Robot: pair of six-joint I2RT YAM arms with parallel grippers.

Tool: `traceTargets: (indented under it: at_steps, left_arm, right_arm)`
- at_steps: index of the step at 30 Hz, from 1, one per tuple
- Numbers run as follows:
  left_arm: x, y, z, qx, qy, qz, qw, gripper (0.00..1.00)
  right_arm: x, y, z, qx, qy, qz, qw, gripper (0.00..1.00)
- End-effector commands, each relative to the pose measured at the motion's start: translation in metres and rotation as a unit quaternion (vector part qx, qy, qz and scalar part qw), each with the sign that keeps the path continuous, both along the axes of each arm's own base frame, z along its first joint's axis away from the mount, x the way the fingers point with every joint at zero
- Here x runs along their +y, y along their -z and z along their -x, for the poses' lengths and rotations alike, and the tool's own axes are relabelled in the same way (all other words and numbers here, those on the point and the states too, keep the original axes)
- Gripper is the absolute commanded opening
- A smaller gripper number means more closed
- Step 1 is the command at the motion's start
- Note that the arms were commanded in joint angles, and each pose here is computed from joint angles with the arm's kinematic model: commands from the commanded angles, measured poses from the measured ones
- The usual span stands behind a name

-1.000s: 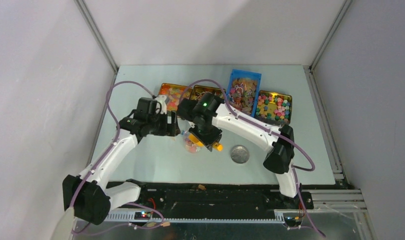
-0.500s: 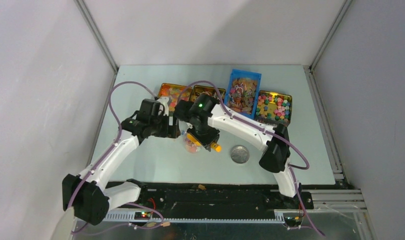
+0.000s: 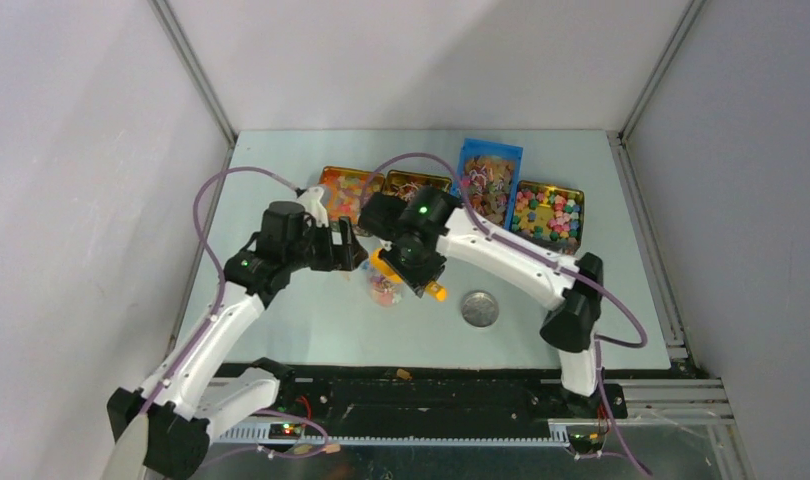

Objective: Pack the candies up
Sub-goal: Place the fake candies in the packing bottle, then scoop the fake candies from the storage box.

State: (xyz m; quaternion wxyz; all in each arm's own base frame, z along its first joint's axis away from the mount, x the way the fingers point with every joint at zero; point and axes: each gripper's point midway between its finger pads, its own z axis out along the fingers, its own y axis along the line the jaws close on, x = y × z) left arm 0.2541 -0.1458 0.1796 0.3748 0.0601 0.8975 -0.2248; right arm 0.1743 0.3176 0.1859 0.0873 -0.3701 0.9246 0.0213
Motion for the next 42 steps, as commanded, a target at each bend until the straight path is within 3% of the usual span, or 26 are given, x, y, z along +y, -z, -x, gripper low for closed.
traceTargets:
  at_steps: [1, 9, 20, 26, 35, 42]
  left_arm:
    - [-0.018, -0.047, -0.003, -0.066, 0.003, 0.090, 0.994, 0.90]
    - [-0.027, -0.111, 0.008, -0.144, 0.015, 0.177, 0.974, 0.91]
    - [-0.031, -0.128, 0.010, -0.159, 0.028, 0.191, 0.968, 0.93]
    - [-0.016, -0.132, 0.007, -0.188, 0.001, 0.158, 0.969, 0.99]
    - [0.013, -0.106, 0.003, -0.179, -0.035, 0.060, 0.982, 1.00]
    - [0.035, -0.079, -0.007, -0.151, -0.063, -0.025, 0.986, 1.00]
  right_arm:
    - [0.000, -0.045, -0.007, -0.071, 0.019, -0.089, 0.993, 0.00]
    - [-0.018, -0.071, -0.015, -0.126, 0.065, -0.170, 0.975, 0.00]
    - [-0.054, -0.095, -0.020, -0.148, 0.122, -0.245, 0.950, 0.00]
    - [-0.068, -0.089, -0.025, -0.142, 0.145, -0.249, 0.947, 0.00]
    - [-0.098, -0.094, -0.065, -0.146, 0.211, -0.250, 0.934, 0.00]
    - [-0.117, -0.070, -0.091, -0.127, 0.236, -0.194, 0.944, 0.00]
